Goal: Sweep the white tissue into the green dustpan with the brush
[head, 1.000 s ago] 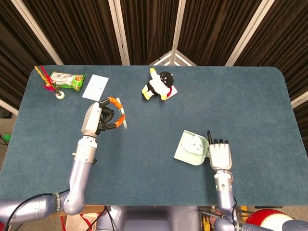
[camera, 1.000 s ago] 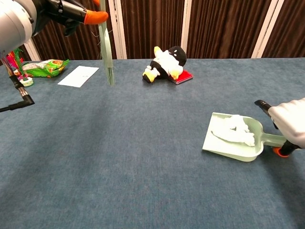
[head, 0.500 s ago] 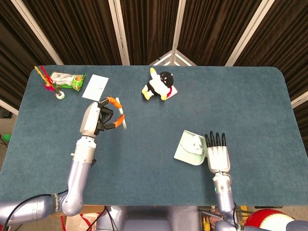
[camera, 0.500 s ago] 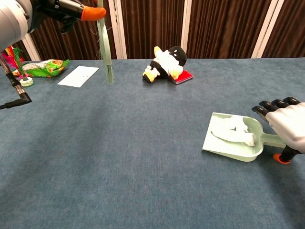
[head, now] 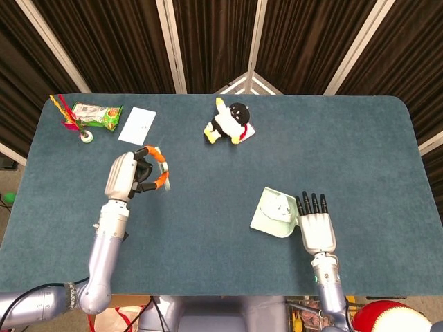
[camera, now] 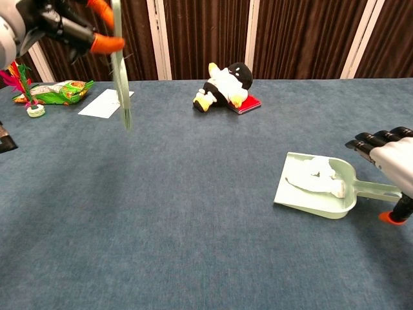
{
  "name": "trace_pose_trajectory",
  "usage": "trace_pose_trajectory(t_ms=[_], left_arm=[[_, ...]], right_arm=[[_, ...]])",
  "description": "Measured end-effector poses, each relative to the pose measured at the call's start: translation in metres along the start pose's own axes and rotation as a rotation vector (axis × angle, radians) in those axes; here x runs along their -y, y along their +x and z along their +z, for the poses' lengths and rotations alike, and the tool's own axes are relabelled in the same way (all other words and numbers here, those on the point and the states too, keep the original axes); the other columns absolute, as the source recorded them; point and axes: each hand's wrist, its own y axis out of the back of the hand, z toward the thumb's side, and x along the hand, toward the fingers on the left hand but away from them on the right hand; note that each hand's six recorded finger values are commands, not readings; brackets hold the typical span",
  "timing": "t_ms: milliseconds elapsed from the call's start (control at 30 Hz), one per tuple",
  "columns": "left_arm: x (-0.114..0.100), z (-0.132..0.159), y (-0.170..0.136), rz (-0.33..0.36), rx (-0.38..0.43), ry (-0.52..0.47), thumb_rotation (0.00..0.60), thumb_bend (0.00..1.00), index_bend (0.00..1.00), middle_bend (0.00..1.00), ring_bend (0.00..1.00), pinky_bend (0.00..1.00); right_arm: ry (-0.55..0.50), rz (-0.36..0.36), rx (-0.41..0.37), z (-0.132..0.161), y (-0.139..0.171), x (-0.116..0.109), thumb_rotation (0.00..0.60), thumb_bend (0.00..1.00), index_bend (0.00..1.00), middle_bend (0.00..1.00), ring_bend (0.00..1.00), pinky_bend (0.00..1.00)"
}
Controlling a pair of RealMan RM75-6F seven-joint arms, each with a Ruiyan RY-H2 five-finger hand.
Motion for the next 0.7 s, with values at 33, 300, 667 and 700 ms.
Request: trace_pose_trajectory(t_ms=[33, 300, 667, 700], left_arm=[[0.0, -0.006, -0.001, -0.009, -0.027, 0.041, 0.6, 0.22, 0.56, 0.76, 0.52, 0.56], [0.001, -0.044, -0.016, -0.163, -0.147, 0.186, 0.6, 0.0, 0.13, 0.37, 0.24, 0.29], [-0.007, -0.063, -0.036, -0.248, -0.129, 0.215, 0.6, 0.0, 0.0, 0.13, 0.01, 0.04], [-0.009, -0.065, -0.038, -0.244, -0.126, 0.215, 0.6, 0.0, 0.0, 0.1, 0.0, 0.01]], right_arm=[[-0.002, 0.0, -0.001, 0.0, 0.001, -0.001, 0.6, 0.17, 0.0, 0.0, 0.0, 0.04], [-0.017, -0.001, 0.0, -0.006, 0.005, -0.006, 0.6, 0.17, 0.0, 0.0, 0.0, 0.04], [-0.029, -0.024, 0.003, -0.018, 0.007, -0.014, 0.6, 0.17, 0.0, 0.0, 0.0, 0.02], [-0.032, -0.028, 0.005, -0.021, 0.007, -0.015, 0.6, 0.17, 0.0, 0.0, 0.0, 0.01]])
